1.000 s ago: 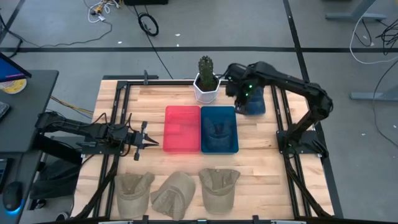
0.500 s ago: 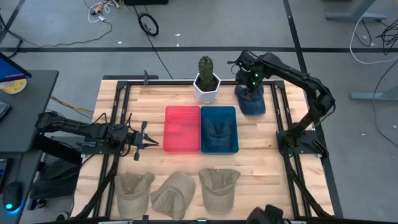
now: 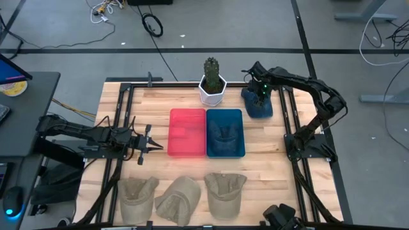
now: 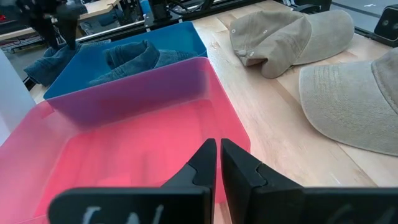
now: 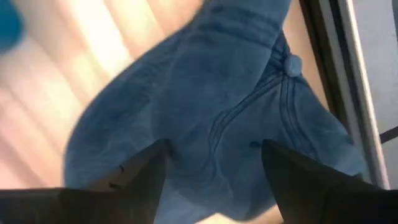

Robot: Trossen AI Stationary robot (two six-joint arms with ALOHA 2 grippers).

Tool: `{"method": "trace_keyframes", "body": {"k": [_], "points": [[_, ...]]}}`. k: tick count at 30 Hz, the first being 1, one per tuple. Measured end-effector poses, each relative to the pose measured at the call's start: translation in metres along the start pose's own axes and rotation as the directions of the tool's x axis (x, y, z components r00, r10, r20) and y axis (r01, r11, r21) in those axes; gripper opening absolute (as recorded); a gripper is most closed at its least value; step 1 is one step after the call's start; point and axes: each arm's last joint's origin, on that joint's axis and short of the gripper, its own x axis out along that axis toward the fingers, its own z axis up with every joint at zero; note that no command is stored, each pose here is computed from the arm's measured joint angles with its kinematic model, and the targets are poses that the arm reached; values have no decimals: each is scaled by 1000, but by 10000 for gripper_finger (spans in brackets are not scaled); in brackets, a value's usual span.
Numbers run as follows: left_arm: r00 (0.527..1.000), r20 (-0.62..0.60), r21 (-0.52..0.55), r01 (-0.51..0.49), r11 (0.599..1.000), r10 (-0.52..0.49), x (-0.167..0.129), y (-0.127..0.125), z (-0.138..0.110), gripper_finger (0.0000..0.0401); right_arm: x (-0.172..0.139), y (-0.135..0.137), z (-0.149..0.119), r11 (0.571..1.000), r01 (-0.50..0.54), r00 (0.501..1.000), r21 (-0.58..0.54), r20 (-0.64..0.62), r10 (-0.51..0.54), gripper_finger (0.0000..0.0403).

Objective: Pick & Place hat
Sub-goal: Put the blue cap into the blue bin

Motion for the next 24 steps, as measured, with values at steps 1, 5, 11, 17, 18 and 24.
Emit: {"method": "trace_keyframes", "body": {"k": [1, 5, 11, 17, 18, 24], "points": [[1000, 0, 0, 0, 1000, 0, 0, 0, 0, 28, 4, -1, -2, 1000, 7, 1000, 7, 6, -7, 263], [1000, 0, 0, 0, 1000, 0, 0, 0, 0, 28, 16, -2, -10, 1000, 10, 1000, 27, 7, -10, 262], [1000, 0, 0, 0, 1000, 0, 0, 0, 0, 28, 17, -2, -13, 999, -8, 1000, 47, -7, 9, 178], [1000, 0, 0, 0, 1000, 0, 0, 0, 0, 28, 17, 1, -15, 997, -75, 997, 24, -2, 75, 17], [1000, 0, 0, 0, 1000, 0, 0, 0, 0, 28, 17, 2, -16, 996, -79, 997, 28, -10, 79, 17], [1000, 0, 0, 0, 1000, 0, 0, 0, 0, 28, -4, 2, -20, 996, -53, 995, 73, -77, 59, 6]]}}
